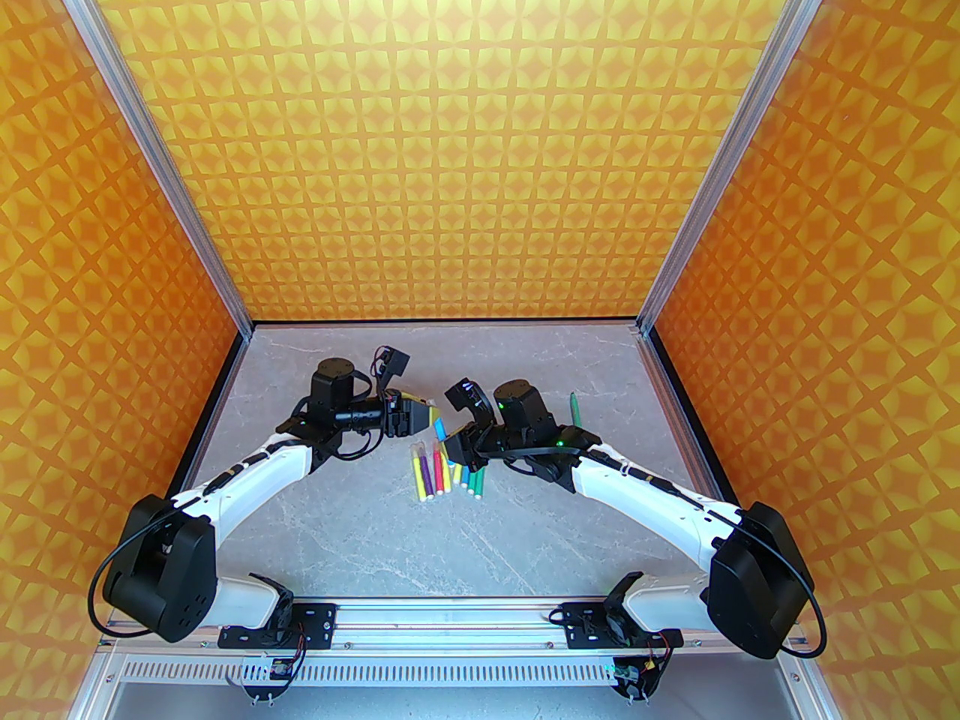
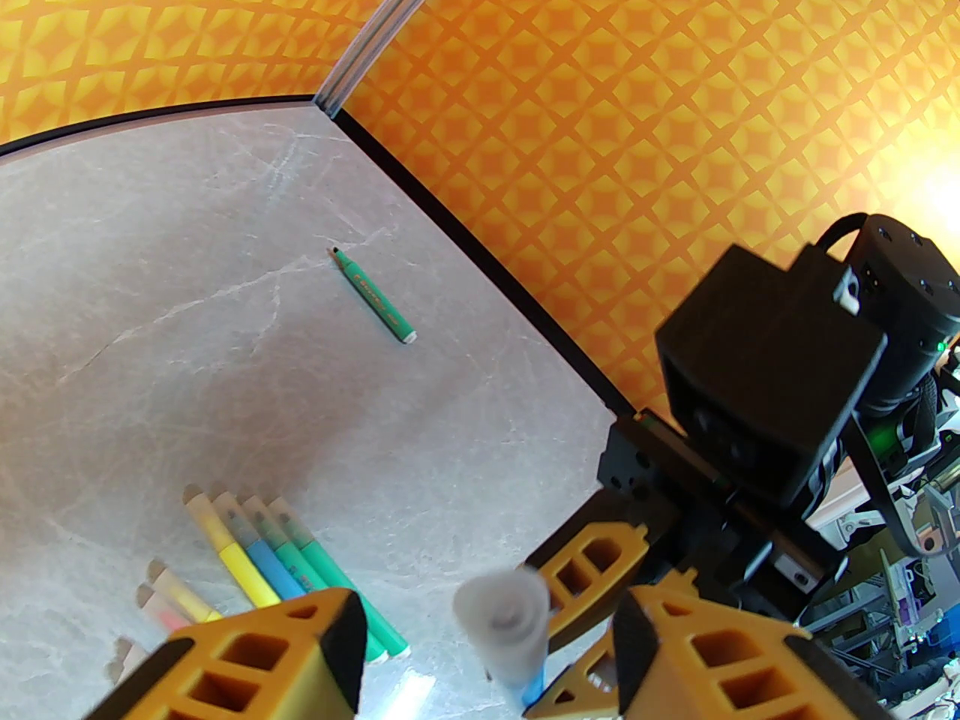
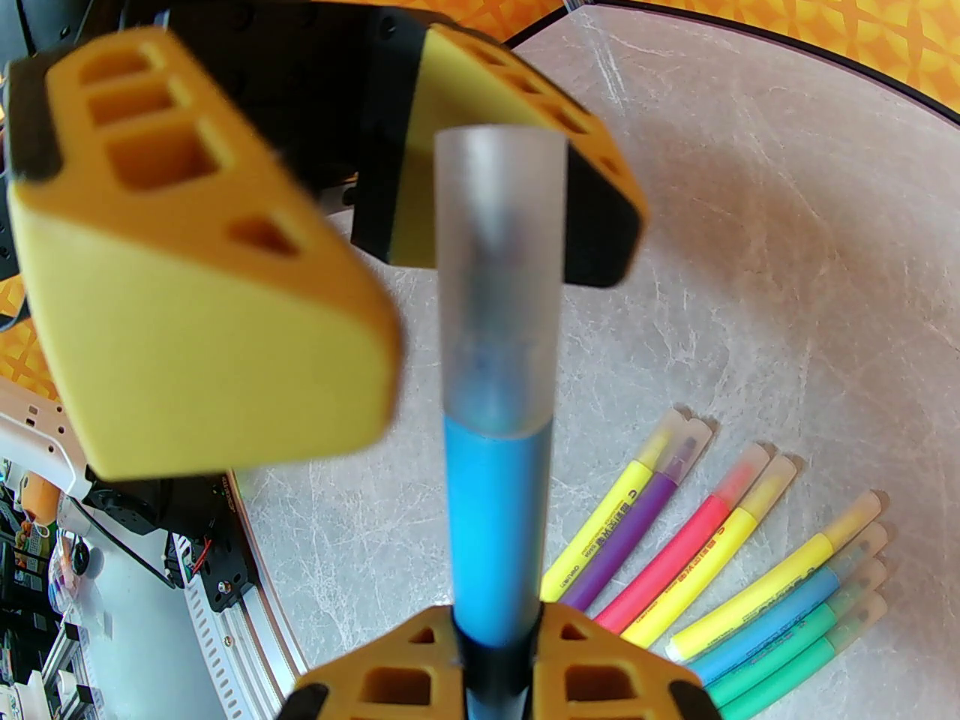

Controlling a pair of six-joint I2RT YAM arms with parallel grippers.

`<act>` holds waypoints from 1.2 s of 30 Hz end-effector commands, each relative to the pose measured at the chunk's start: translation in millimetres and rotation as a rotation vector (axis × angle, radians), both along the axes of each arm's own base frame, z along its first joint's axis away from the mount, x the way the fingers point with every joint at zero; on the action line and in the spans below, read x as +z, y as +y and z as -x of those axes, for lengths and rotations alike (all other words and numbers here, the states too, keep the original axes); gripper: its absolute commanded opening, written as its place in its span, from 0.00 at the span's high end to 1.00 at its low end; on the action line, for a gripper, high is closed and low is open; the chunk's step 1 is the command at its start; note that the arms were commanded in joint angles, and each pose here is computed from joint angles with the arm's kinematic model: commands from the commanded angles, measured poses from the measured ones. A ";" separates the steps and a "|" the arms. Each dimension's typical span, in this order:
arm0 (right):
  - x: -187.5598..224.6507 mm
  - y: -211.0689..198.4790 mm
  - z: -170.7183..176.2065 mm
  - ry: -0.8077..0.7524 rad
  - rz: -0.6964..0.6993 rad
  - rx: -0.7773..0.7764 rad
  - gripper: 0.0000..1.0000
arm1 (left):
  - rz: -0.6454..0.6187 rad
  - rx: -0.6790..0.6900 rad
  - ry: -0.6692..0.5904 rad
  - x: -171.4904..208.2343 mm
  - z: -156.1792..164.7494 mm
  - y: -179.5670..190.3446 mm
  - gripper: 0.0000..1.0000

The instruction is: Open the pen caps

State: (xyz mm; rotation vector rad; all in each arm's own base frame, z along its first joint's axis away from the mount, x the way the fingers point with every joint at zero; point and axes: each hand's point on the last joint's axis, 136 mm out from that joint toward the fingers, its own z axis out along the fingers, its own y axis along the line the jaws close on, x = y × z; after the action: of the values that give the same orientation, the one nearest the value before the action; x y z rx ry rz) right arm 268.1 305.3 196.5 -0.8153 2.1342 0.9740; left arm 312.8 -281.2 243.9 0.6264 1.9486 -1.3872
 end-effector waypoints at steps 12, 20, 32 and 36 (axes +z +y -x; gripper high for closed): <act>0.0 6.4 3.3 -0.020 0.005 0.045 1.00 | 0.017 -0.043 -0.010 12.7 -1.5 -13.0 0.62; 0.8 2.7 -0.4 -0.041 0.012 0.020 1.00 | 0.020 -0.056 0.010 11.1 1.8 -16.0 0.73; 4.8 0.3 -3.1 -0.066 -0.002 -0.006 0.80 | 0.030 -0.061 0.027 13.7 0.7 -19.7 0.88; 3.6 3.0 -3.3 -0.069 -0.012 0.003 0.67 | 0.034 -0.060 0.026 16.1 0.1 -19.9 0.93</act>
State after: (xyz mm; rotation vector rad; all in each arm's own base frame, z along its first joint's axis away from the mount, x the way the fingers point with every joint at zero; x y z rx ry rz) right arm 269.8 306.8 193.8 -0.8395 2.1106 0.9476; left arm 315.1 -295.2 249.8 0.6313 1.9578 -1.4344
